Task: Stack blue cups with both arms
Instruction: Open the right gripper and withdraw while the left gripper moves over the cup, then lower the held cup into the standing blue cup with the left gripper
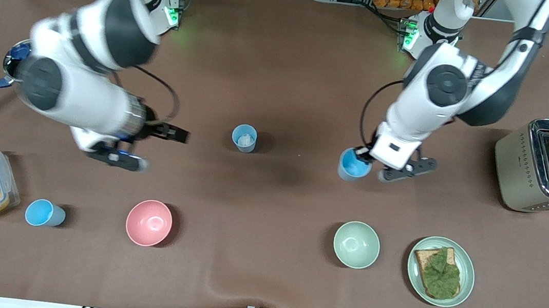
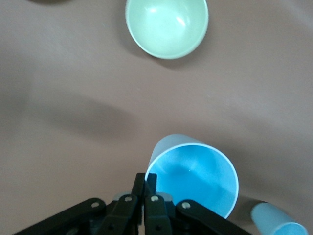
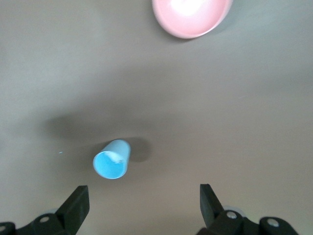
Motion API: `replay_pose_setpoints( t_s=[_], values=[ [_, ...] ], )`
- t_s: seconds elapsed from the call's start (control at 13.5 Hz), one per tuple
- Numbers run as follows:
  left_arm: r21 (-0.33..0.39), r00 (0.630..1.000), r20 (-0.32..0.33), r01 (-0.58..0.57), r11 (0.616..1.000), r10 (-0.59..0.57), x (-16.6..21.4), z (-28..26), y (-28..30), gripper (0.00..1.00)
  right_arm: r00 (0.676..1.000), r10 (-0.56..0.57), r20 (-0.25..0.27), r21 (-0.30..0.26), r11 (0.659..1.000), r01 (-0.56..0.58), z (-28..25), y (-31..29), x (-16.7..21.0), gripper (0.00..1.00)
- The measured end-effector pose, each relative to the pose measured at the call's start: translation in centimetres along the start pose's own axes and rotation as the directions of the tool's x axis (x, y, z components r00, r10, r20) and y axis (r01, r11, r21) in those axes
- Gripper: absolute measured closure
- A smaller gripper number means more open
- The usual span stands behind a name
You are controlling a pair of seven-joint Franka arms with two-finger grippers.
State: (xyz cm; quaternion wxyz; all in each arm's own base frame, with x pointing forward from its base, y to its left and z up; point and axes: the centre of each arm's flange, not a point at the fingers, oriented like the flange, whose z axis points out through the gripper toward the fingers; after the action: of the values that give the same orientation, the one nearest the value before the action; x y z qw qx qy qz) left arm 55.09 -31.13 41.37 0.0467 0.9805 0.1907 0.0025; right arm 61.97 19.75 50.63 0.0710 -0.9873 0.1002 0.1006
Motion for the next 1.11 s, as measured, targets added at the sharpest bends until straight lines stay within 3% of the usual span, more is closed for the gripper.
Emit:
replay_pose_setpoints(
  t_s=[0.3,0.59,0.81,1.11],
  values=[
    [0.0,0.998,0.008,0.059,0.998,-0.059,-3.1,1.8,4.8,0.97,0.994,-0.079,-0.073,-0.067,0.995,0.074,-5.0,10.4,0.1,0.0],
    [0.02,0.993,-0.017,0.118,0.993,-0.117,-8.0,4.3,9.7,0.97,0.989,-0.057,-0.133,-0.062,0.997,0.049,-9.7,17.7,-1.5,0.0],
    [0.007,0.99,-0.038,0.139,0.99,-0.139,-11.9,5.1,13.5,0.97,0.996,-0.027,-0.087,-0.072,0.997,0.021,-11.4,20.0,-3.9,0.0],
    [-0.034,0.984,-0.031,0.173,0.984,-0.174,-16.2,6.0,16.8,0.97,0.996,-0.006,-0.093,-0.098,0.995,-0.004,-11.7,21.5,-3.8,0.0]
  ],
)
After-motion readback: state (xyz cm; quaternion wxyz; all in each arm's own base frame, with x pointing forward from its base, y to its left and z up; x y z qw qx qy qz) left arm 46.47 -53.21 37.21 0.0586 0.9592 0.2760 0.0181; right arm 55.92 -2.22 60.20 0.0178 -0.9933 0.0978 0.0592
